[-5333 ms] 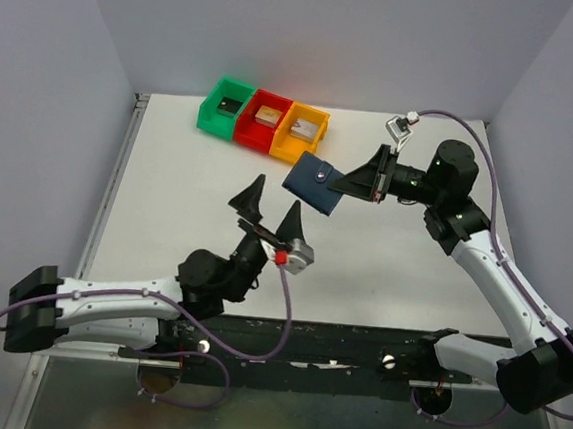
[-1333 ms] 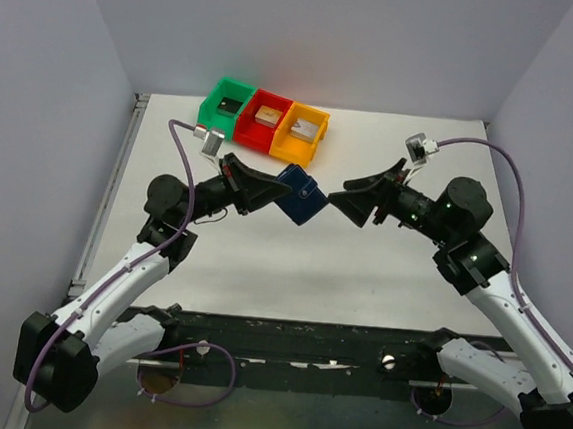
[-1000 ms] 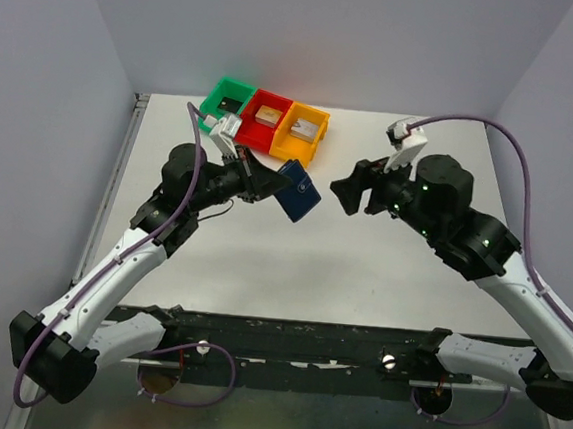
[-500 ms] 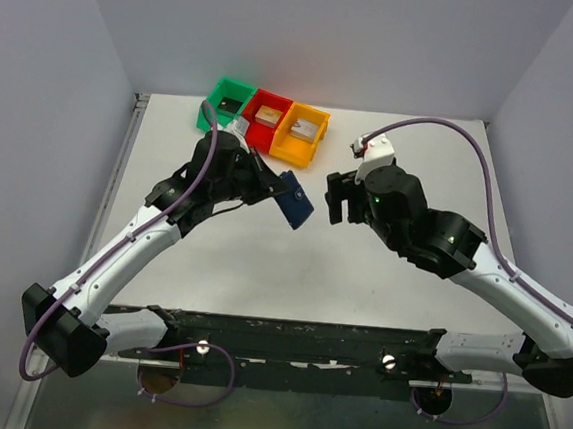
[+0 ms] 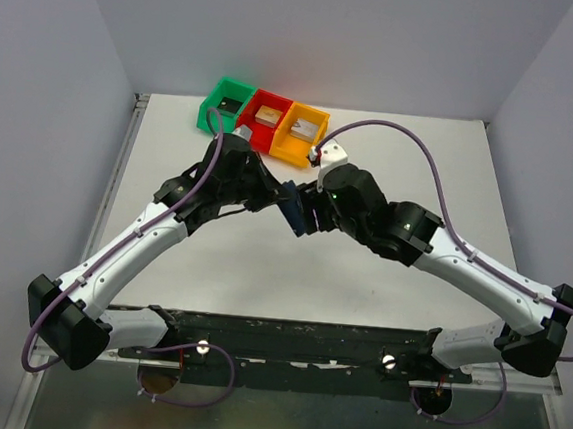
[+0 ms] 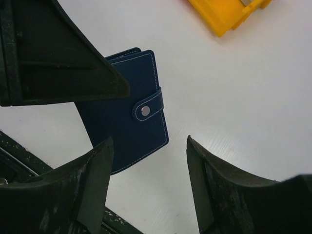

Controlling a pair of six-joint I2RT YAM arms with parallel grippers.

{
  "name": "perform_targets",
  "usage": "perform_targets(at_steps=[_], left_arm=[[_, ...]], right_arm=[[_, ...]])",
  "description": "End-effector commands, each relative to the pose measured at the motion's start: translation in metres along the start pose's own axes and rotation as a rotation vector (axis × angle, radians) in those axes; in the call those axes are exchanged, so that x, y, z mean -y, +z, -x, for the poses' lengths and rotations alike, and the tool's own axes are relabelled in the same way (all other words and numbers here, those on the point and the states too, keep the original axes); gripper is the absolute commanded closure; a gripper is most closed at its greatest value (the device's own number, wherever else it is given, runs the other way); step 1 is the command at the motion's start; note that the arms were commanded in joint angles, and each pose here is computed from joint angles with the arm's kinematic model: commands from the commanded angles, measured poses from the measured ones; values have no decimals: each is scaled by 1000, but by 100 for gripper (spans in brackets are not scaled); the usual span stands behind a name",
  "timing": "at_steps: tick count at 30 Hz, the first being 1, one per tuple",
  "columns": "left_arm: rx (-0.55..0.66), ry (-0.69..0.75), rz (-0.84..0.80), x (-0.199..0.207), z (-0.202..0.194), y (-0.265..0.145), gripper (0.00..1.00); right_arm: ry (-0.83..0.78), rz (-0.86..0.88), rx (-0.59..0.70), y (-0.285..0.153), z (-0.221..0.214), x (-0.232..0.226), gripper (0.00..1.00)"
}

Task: Take the credit cards out of the card holder
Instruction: Open the card holder.

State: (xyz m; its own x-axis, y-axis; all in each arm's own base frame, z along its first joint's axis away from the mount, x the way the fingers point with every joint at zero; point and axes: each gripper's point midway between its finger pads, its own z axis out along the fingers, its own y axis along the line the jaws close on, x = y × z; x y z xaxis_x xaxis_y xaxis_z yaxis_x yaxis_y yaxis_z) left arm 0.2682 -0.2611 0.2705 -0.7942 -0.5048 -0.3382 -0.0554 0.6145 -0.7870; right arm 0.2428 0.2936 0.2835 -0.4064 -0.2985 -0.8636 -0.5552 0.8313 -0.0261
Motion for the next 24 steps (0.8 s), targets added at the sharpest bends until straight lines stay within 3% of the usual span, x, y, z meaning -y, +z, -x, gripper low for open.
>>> perform_targets(at_steps=[1,24], left_arm=[[16,-18,-21,12,4,-5,100],[7,-2,-64,17,-2,-12,100]], right_arm=[[6,56,-25,3,3,-17,32],[-24,-88,-85,34,-10,-5,46]])
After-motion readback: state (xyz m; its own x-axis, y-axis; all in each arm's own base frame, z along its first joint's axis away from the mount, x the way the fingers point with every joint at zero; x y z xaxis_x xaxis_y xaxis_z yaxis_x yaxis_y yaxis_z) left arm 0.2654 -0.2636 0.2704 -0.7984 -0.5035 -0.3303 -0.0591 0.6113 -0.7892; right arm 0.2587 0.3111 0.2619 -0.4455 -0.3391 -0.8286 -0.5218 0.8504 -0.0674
